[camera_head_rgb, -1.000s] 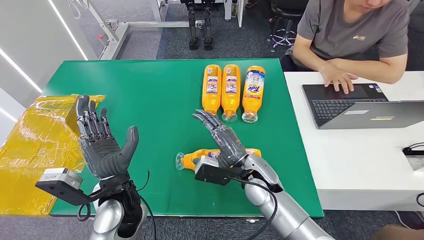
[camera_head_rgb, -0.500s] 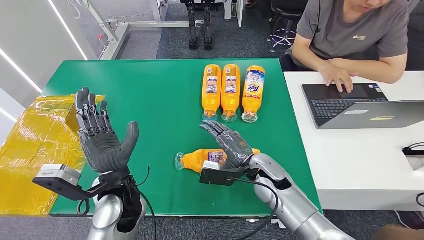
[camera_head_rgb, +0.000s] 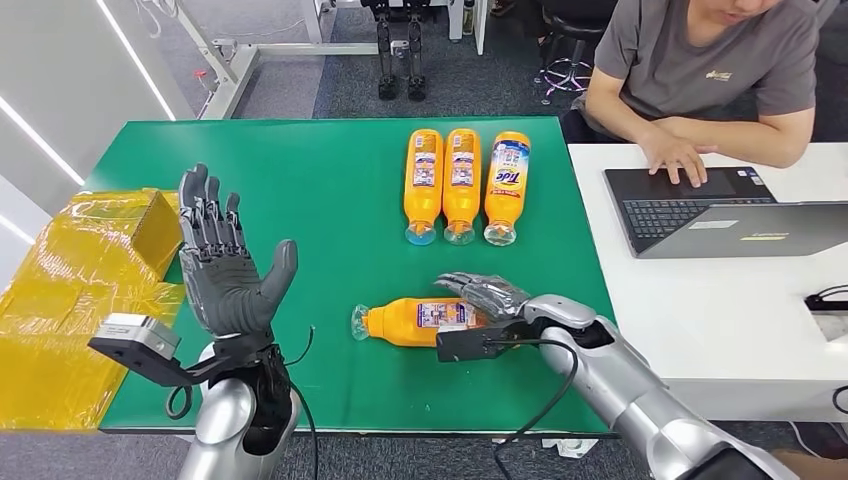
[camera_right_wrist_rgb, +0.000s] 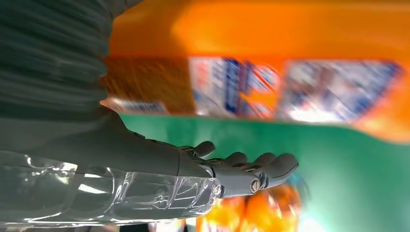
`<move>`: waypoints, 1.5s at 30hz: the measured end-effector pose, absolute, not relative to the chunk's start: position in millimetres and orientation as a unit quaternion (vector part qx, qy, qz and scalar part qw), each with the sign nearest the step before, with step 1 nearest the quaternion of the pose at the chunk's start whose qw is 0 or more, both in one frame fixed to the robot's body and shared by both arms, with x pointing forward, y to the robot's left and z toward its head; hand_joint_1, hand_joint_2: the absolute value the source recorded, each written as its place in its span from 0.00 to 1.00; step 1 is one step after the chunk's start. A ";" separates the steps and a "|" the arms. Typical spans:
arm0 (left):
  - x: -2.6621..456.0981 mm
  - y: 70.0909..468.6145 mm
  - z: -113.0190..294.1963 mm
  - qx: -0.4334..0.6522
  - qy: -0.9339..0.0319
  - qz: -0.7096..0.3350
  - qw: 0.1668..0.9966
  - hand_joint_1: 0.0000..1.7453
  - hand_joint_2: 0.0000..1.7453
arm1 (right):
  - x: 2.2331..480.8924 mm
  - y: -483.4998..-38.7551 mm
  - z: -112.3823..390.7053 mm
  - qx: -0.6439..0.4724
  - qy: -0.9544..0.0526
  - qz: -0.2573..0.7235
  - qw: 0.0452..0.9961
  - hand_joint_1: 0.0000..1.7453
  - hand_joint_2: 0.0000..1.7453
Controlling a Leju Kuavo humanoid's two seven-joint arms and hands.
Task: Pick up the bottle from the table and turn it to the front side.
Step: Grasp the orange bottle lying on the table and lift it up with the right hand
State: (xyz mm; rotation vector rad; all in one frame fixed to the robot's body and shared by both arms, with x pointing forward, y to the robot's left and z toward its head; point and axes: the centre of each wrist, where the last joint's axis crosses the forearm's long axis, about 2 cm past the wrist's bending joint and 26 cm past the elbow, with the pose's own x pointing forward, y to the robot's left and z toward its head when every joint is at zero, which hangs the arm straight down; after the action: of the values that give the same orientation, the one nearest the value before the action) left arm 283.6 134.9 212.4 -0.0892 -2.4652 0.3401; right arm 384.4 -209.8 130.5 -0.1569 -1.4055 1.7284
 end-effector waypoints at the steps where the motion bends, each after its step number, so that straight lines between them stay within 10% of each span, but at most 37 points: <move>1: 285.0 134.6 212.4 -0.035 -0.937 0.130 0.321 0.00 1.00 | 387.3 -213.7 130.4 -0.061 -0.553 0.703 0.444 0.00 1.00; 15: 294.9 131.2 208.2 -0.041 -0.932 0.130 0.337 0.00 1.00 | 413.8 -242.8 134.4 -0.082 -0.468 0.740 0.477 0.04 1.00; 23: 294.9 129.7 208.7 -0.041 -0.931 0.132 0.338 0.00 1.00 | 418.3 -246.4 135.0 -0.100 -0.475 0.741 0.464 0.98 1.00; 45: 288.9 129.8 202.7 -0.031 -0.929 0.131 0.344 0.00 1.00 | 397.7 -218.1 118.5 -0.162 -0.642 0.619 0.422 1.00 1.00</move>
State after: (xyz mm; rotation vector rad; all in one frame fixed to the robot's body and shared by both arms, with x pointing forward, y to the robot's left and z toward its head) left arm 288.9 129.8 202.7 -0.0797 -2.4133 0.3401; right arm 397.7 -218.1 118.5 -0.4067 -1.6069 1.5509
